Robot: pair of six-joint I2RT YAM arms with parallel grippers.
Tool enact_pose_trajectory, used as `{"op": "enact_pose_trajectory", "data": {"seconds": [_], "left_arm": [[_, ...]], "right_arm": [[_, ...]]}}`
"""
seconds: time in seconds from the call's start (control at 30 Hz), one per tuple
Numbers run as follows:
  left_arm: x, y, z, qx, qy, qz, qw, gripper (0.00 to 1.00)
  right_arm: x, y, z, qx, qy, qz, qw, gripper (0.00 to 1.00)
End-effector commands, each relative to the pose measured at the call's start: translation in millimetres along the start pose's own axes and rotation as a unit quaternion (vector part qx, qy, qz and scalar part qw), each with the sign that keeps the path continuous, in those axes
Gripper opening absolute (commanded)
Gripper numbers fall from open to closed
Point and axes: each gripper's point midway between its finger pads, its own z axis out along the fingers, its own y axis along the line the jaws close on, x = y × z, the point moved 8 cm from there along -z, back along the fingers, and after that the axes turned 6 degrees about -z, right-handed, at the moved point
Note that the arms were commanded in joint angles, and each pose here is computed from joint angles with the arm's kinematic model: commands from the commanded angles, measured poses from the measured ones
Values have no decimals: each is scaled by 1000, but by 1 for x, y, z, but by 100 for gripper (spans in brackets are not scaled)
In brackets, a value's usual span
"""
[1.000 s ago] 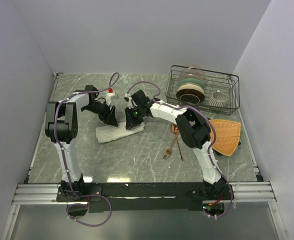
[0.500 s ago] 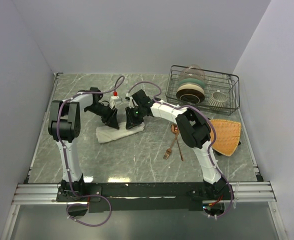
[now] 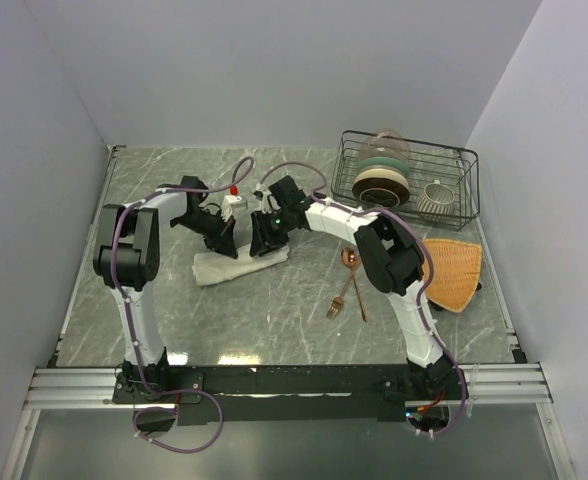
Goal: Fold the napkin into a case and place the utensils inside
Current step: Turn over the smaller rectangle folded napkin at the center of the board.
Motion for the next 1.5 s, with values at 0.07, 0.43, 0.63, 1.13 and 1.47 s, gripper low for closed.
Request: {"op": "enact_pose_trajectory", "data": {"seconds": [0.07,0.43,0.63,1.13,1.47], "left_arm": [[-22,-12,-23,-43,-23,108,993,1],[-36,-31,-31,-58,-18,218,974,1],[-42,-50,-33,-61,-13,289,955,1],[-36,-68,-33,-60,-21,353,934,1],[-33,-74,-34,-50,-28,380,923,1]], "right_arm": [[-56,11,-89,-55,-84,-45,994,59],[-79,7,-129,-40,-128,-154,979,79],[-80,-3,-107,-10,-103,-235,967,82],[-37,20,-67,-110,-48,-250,961,78],[-29,17,-54,-141,-31,-211,967,73]]}}
